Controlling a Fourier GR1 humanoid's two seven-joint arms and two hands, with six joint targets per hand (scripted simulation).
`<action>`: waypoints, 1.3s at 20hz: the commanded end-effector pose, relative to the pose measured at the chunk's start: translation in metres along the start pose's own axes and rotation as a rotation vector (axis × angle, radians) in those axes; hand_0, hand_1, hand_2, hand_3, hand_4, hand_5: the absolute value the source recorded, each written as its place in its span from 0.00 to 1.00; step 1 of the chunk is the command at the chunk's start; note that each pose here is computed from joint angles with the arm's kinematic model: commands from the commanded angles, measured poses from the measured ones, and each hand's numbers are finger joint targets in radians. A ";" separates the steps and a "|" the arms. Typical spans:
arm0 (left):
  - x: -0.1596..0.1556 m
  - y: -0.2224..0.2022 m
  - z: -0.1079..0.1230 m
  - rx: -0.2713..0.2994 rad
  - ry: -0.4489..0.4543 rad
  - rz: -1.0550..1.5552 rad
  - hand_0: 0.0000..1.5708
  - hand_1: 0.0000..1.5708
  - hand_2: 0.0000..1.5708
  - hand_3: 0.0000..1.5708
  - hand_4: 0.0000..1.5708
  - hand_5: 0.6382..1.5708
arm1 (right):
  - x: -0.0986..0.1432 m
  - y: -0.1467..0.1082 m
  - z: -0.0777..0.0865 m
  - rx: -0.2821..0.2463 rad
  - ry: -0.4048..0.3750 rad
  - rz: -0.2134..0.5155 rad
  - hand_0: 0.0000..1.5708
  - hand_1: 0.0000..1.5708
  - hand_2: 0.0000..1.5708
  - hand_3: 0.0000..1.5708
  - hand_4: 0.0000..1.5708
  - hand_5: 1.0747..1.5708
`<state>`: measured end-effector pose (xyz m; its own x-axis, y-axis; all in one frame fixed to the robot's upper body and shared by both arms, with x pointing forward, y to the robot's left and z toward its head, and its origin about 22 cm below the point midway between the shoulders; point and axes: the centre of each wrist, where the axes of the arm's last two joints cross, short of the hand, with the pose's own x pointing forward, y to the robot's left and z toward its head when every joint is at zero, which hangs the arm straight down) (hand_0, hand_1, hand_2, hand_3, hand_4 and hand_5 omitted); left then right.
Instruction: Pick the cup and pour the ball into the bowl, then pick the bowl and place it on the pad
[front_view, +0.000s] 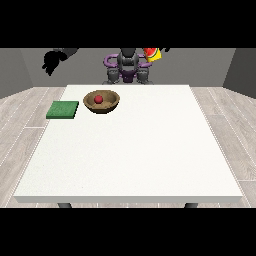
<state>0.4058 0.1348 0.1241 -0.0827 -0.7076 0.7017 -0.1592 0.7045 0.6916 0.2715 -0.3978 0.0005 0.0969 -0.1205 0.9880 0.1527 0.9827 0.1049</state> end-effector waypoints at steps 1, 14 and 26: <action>-0.018 0.053 -0.010 0.023 0.014 0.400 0.00 0.00 0.00 0.00 0.68 1.00 | -0.022 0.010 0.006 -0.038 0.017 -0.031 0.00 0.00 0.00 0.00 0.49 0.97; -0.100 0.209 -0.009 -0.065 -0.144 0.641 0.00 0.00 0.00 0.00 0.66 0.99 | -0.068 0.051 0.002 -0.068 -0.034 -0.112 0.00 0.00 0.00 0.00 0.46 0.99; -0.090 0.268 0.009 -0.045 -0.183 0.631 0.00 0.00 0.00 0.00 0.64 0.96 | -0.109 0.068 -0.013 -0.073 -0.068 -0.130 0.00 0.00 0.00 0.00 0.33 0.97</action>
<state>0.3717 0.3698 0.2195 -0.2683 -0.1439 0.9525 0.0221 0.9876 0.1554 0.2745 -0.3150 -0.0995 0.0236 -0.2321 0.9724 0.2171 0.9506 0.2217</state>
